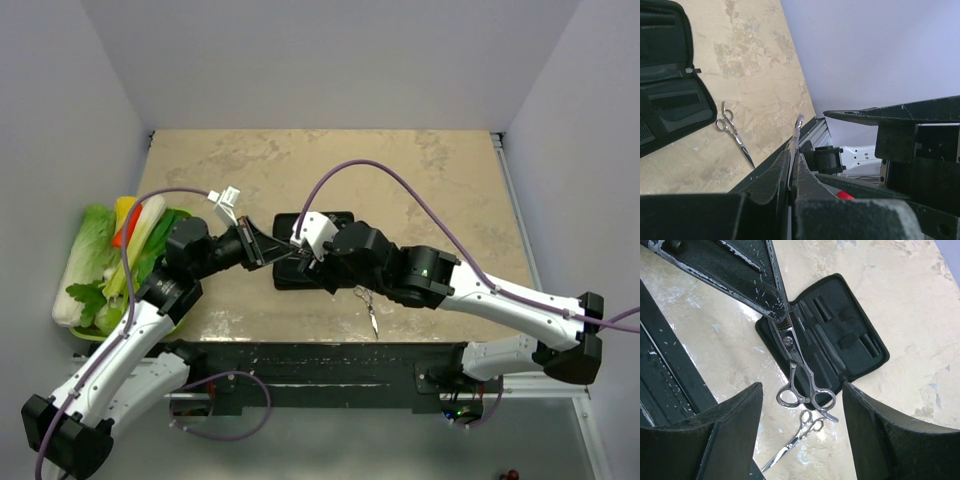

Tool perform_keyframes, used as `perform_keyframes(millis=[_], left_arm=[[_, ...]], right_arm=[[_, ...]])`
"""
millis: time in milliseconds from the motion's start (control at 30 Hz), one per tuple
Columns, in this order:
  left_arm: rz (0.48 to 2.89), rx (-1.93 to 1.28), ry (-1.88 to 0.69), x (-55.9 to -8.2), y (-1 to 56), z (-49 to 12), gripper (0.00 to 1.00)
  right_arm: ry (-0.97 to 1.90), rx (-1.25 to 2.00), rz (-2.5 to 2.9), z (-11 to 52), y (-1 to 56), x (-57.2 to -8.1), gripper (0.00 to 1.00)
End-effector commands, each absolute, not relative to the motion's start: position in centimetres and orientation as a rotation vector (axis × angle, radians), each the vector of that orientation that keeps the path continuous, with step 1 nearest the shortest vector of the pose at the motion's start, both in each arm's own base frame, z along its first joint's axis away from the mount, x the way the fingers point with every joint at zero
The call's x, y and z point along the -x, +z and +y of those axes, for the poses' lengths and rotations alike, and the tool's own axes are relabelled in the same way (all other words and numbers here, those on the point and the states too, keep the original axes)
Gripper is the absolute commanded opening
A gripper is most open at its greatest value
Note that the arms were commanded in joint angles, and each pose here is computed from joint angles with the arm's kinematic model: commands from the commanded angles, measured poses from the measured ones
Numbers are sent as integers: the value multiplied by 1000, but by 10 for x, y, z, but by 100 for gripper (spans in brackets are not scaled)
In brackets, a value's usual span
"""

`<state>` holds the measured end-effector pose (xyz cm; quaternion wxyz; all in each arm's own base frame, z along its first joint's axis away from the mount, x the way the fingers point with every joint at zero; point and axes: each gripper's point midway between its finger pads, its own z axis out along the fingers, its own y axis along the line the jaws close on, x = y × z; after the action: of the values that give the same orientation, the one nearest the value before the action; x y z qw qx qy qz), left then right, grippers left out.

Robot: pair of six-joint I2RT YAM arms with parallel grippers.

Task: Sort the hair-cutting tools
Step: Pick up the scissors from the center of the board.

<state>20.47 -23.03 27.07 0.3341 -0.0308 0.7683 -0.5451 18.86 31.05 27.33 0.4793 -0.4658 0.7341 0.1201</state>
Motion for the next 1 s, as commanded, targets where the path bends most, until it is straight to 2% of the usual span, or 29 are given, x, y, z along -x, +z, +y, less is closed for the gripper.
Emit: perform_keyframes(millis=[0, 433, 567, 967], left_arm=[[1944, 76, -1467, -198, 298, -229, 0], [1917, 52, -1500, -189, 313, -228, 0], [1908, 45, -1504, -187, 316, -228, 0], [1895, 40, -1511, -181, 321, -225, 0]], right_arm=[[277, 1133, 1736, 316, 281, -192, 67], [227, 1156, 1759, 325, 263, -198, 63], [211, 1147, 1768, 322, 261, -199, 49], [216, 1136, 1780, 322, 262, -199, 37]])
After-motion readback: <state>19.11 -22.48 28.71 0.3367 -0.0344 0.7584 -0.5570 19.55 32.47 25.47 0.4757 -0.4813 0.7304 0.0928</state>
